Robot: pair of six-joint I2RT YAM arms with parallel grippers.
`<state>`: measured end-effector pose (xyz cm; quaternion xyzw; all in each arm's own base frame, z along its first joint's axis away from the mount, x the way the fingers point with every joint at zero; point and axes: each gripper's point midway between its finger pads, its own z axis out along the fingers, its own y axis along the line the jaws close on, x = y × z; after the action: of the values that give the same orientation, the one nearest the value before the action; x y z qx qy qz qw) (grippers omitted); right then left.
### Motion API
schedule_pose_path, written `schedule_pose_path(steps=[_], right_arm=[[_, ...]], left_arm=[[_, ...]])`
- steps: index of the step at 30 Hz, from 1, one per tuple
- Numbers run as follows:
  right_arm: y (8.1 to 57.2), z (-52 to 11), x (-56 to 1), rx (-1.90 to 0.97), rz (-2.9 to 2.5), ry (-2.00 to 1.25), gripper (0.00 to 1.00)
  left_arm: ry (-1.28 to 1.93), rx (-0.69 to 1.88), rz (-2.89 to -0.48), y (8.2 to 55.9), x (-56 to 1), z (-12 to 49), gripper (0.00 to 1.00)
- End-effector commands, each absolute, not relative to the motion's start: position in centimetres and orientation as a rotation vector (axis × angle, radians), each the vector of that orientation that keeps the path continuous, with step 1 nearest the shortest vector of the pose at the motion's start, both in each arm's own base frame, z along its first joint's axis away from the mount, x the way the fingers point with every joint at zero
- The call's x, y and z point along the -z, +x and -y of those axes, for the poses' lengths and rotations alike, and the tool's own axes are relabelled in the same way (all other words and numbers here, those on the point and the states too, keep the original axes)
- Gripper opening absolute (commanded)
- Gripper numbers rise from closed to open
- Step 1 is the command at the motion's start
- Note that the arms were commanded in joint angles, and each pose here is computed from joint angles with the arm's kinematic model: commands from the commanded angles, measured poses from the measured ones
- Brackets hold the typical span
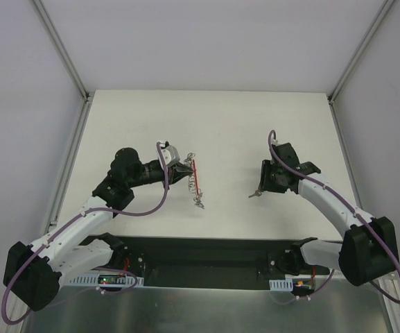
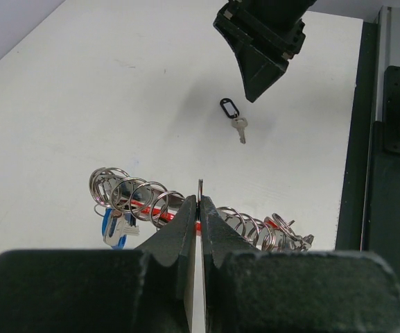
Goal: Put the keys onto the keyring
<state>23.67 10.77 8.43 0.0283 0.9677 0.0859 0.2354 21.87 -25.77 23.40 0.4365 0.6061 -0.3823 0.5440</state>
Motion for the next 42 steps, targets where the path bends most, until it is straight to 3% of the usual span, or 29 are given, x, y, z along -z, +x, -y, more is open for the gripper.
schedule_pose_path(steps=[1, 9, 16, 42], right_arm=[[26.5, -11.5, -8.5, -0.239, -2.607, 0.191, 0.43], [27.8, -11.7, -6.6, -0.106, -2.568, 0.384, 0.41], [27.3, -12.3, -5.2, 0.088, -2.525, 0.442, 0.25], [26.7, -11.1, -3.5, 0.228, -2.464, 0.496, 0.23]], left_arm=[[1.048, 0.829, -1.377, 22.1, -24.5, 25.1, 0.0], [1.06, 0.782, -1.359, 22.2, -24.7, 24.8, 0.0], [1.084, 0.762, -1.354, 21.7, -24.4, 25.2, 0.0], [1.158, 0.737, -1.336, 20.2, -23.5, 26.7, 0.0]])
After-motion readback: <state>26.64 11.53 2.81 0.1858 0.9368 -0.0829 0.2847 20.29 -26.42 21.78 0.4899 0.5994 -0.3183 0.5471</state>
